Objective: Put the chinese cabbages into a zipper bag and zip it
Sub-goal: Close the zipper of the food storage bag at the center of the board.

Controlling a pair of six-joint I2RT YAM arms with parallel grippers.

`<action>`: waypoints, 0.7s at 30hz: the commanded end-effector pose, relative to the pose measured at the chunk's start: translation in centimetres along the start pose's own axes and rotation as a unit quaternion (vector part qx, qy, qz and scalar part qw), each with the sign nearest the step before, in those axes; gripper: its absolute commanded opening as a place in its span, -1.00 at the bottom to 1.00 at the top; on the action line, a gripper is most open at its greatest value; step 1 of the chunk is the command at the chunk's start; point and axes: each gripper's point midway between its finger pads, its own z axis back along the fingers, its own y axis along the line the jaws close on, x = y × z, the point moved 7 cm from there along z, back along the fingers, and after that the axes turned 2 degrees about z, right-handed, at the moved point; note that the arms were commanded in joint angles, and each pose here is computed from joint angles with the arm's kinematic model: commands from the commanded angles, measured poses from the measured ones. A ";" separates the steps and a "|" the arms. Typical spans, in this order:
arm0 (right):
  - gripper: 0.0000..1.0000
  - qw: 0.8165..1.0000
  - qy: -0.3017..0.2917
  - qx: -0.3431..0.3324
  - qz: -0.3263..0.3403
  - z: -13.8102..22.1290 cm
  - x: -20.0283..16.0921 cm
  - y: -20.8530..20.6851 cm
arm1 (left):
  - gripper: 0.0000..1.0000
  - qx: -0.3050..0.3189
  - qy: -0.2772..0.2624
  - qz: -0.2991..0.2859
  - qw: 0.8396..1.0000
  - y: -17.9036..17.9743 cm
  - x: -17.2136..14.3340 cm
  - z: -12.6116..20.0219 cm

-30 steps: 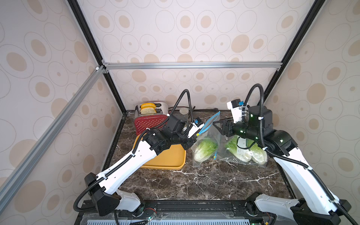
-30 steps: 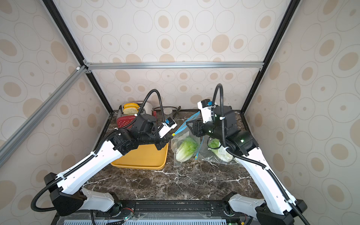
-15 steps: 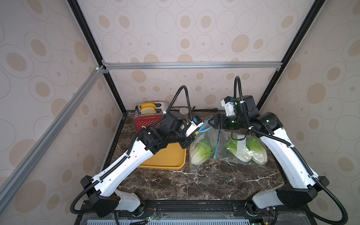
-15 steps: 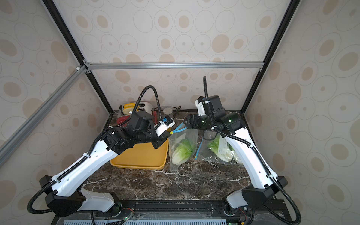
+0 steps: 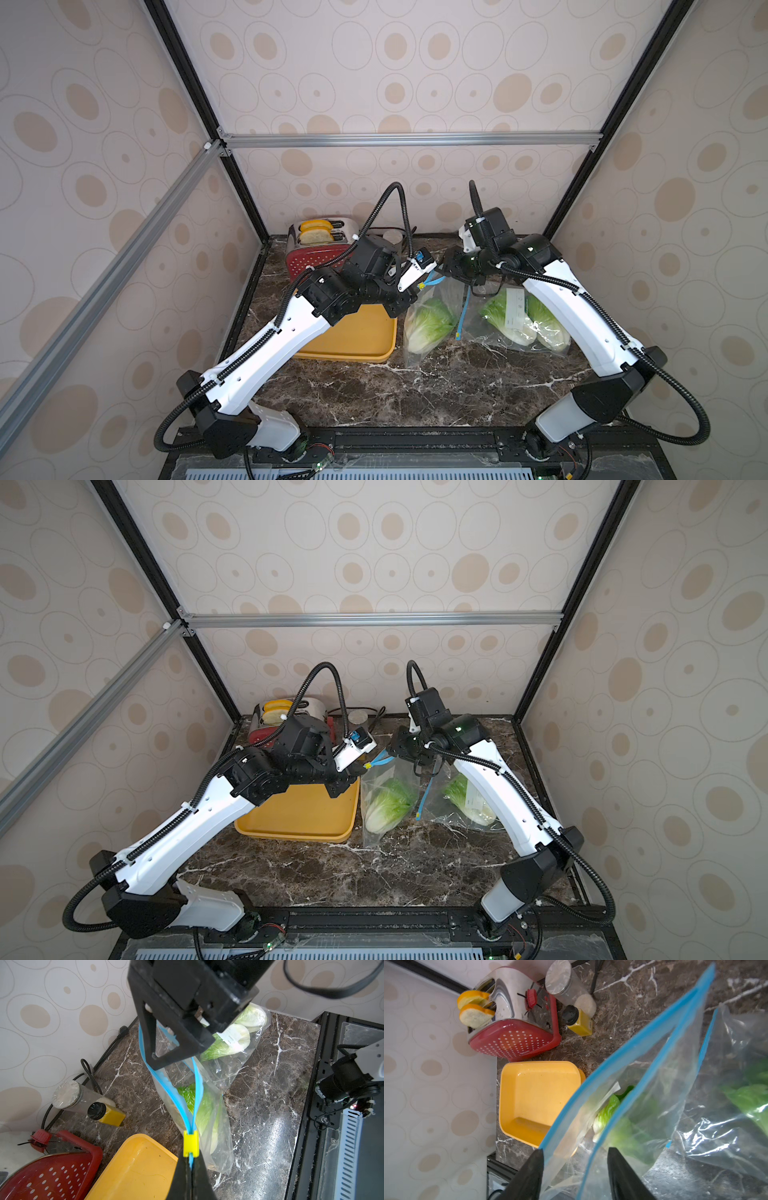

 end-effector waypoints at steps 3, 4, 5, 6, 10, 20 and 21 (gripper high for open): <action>-0.62 0.999 -0.016 0.016 -0.025 0.8 -0.7 -0.3 | -1.00 -0.001 -0.028 0.001 1.000 0.0 1.6 1.6; -0.74 0.999 -0.019 0.017 -0.029 0.9 -0.7 -0.3 | -1.00 -0.002 -0.029 0.007 1.000 0.0 1.6 1.7; -0.84 0.999 -0.024 0.021 -0.032 1.0 -0.7 -0.3 | -0.91 -0.003 -0.028 0.014 1.000 0.0 1.6 1.7; -0.90 0.999 -0.029 0.024 -0.033 1.0 -0.6 -0.3 | -0.85 -0.004 -0.027 0.021 0.999 -0.1 1.5 1.8; -1.00 0.997 -0.054 0.028 -0.045 1.5 -0.6 -0.5 | -0.28 -0.005 -0.055 0.074 0.996 -0.6 1.0 3.2; -0.96 0.993 -0.070 0.044 -0.082 1.8 -0.7 -0.7 | 0.04 -0.047 -0.179 0.140 0.973 -1.7 0.1 1.5; -0.96 0.993 -0.070 0.047 -0.083 1.8 -0.7 -0.6 | 0.04 -0.053 -0.175 0.135 0.974 -1.8 -0.1 0.9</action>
